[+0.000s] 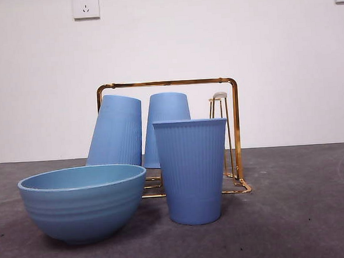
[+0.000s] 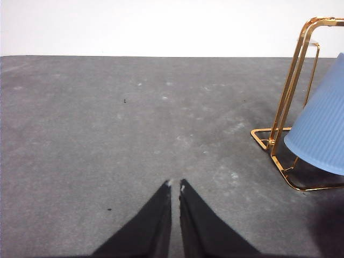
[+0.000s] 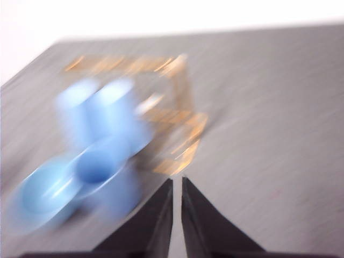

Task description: Right arm lift cup from the cupboard, then place it on the right of the bowl

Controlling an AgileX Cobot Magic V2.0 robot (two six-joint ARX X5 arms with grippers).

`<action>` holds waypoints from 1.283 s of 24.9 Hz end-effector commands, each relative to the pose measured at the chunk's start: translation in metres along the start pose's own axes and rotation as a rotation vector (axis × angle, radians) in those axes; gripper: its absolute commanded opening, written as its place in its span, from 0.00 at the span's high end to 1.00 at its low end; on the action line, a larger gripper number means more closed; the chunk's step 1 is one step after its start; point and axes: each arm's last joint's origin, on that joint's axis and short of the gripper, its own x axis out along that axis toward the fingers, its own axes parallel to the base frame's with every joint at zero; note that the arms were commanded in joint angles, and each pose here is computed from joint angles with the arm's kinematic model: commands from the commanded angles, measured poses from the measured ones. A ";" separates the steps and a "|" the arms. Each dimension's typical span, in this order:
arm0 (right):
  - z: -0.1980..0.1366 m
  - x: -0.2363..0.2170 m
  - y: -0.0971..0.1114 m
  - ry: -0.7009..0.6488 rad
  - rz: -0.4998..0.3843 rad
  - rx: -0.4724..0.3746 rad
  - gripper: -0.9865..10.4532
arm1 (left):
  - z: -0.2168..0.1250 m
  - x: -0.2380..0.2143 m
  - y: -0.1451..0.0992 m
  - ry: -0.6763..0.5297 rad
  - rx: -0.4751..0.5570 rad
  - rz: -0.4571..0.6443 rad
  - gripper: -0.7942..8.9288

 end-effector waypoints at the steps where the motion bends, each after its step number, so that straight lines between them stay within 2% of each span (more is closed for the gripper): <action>1: -0.015 0.023 -0.015 -0.176 -0.124 -0.017 0.89 | -0.007 0.002 0.001 0.025 -0.004 0.005 0.89; 3: -0.040 0.045 -0.033 -0.305 -0.218 -0.086 0.89 | -0.007 0.002 0.001 0.025 -0.004 0.005 0.89; 5: -0.062 0.058 -0.045 -0.344 -0.260 -0.114 0.89 | -0.007 0.002 0.001 0.025 -0.004 0.005 0.89; 8: -0.084 0.071 -0.056 -0.360 -0.298 -0.157 0.89 | -0.007 0.002 0.001 0.025 -0.004 0.005 0.89; 13: -0.109 0.081 -0.067 -0.320 -0.315 -0.160 0.90 | -0.007 0.002 0.001 0.025 -0.004 0.005 0.89; 17: -0.119 0.087 -0.071 -0.284 -0.288 -0.160 0.90 | -0.007 0.002 0.001 0.025 -0.004 0.005 0.89; 24: -0.127 0.089 -0.074 -0.212 -0.317 -0.145 0.90 | -0.007 0.002 0.001 0.025 -0.004 0.005 0.89; 32: -0.125 0.088 -0.073 -0.235 -0.316 -0.153 0.90 | -0.007 0.002 0.001 0.025 -0.004 0.005 0.89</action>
